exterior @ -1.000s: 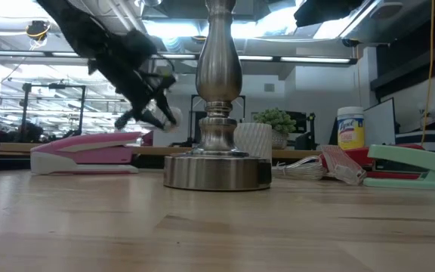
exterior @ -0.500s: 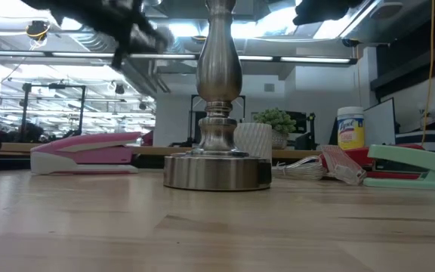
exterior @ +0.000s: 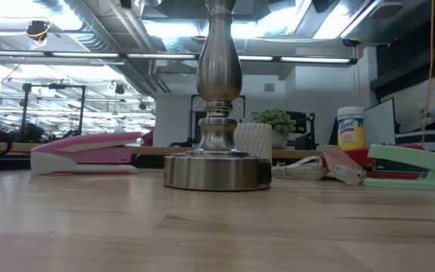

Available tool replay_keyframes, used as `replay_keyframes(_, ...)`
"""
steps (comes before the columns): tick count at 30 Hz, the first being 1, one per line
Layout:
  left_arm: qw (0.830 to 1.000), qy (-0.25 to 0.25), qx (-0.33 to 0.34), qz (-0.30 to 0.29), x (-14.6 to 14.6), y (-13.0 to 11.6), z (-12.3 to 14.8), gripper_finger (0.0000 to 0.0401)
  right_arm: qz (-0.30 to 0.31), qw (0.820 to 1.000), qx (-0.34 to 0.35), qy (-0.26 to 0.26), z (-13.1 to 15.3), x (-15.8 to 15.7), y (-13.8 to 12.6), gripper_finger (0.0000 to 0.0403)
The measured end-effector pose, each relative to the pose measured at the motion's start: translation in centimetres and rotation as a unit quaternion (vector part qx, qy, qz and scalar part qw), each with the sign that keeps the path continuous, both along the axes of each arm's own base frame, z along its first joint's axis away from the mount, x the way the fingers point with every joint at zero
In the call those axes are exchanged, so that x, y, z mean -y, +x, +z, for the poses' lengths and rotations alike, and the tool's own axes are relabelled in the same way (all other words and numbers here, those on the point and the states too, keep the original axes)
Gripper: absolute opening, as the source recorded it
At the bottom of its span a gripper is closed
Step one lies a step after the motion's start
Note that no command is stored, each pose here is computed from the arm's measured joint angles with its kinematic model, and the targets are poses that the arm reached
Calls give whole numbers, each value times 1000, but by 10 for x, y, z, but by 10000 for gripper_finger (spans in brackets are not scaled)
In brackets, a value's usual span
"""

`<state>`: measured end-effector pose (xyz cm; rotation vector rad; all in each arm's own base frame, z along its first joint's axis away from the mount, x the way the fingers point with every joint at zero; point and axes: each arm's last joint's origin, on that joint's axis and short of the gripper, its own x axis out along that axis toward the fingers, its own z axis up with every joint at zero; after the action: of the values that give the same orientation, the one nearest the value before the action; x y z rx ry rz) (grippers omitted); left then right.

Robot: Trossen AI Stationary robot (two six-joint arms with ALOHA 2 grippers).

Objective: Screw lightbulb
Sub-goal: Insert the lightbulb into the lamp socket

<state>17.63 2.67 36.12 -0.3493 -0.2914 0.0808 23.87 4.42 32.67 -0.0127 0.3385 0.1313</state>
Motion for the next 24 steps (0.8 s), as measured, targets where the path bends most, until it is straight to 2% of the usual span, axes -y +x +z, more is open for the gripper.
replay_keyframes(6,998,38,20,-46,20,18,-1,111,-14,997,69,13,7,-2,15,280)
replay_keyframes(14,993,69,47,-83,41,56,-15,111,-55,986,154,43,23,0,18,280)
replay_keyframes(24,989,71,71,-104,55,86,-33,111,-105,961,250,62,42,3,16,280)
